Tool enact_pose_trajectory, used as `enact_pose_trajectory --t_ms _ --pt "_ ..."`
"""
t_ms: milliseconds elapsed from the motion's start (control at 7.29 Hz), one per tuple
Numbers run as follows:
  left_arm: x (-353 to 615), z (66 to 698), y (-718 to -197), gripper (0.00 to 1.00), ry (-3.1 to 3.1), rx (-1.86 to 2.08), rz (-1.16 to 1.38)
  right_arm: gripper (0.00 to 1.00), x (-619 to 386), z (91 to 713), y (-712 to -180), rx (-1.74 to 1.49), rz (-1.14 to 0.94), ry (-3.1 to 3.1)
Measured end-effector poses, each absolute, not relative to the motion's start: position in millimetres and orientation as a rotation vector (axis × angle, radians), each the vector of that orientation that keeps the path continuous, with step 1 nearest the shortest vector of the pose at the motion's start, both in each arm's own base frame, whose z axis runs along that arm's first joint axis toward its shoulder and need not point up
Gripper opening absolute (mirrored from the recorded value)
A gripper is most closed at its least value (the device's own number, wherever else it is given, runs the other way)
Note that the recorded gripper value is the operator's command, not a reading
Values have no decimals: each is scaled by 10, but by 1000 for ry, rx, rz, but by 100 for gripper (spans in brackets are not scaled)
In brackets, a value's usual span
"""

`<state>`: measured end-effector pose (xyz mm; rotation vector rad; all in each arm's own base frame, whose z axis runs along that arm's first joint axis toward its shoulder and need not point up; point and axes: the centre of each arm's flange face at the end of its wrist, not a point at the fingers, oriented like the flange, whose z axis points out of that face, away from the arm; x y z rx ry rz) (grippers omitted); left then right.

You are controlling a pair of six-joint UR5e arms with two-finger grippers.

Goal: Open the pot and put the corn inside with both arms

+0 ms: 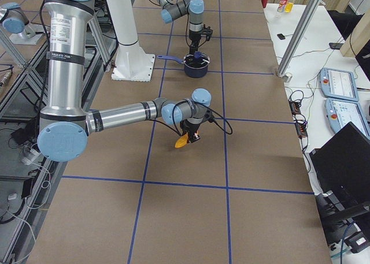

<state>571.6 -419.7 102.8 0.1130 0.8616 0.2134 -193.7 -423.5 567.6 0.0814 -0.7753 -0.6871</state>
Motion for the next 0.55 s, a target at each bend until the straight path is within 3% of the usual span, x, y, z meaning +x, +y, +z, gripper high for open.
enact_pose_trajectory --t_ms 549 --pt "5772 1065 -4233 89 863 111 207 32 -1949 5680 -4240 80 -688 -775"
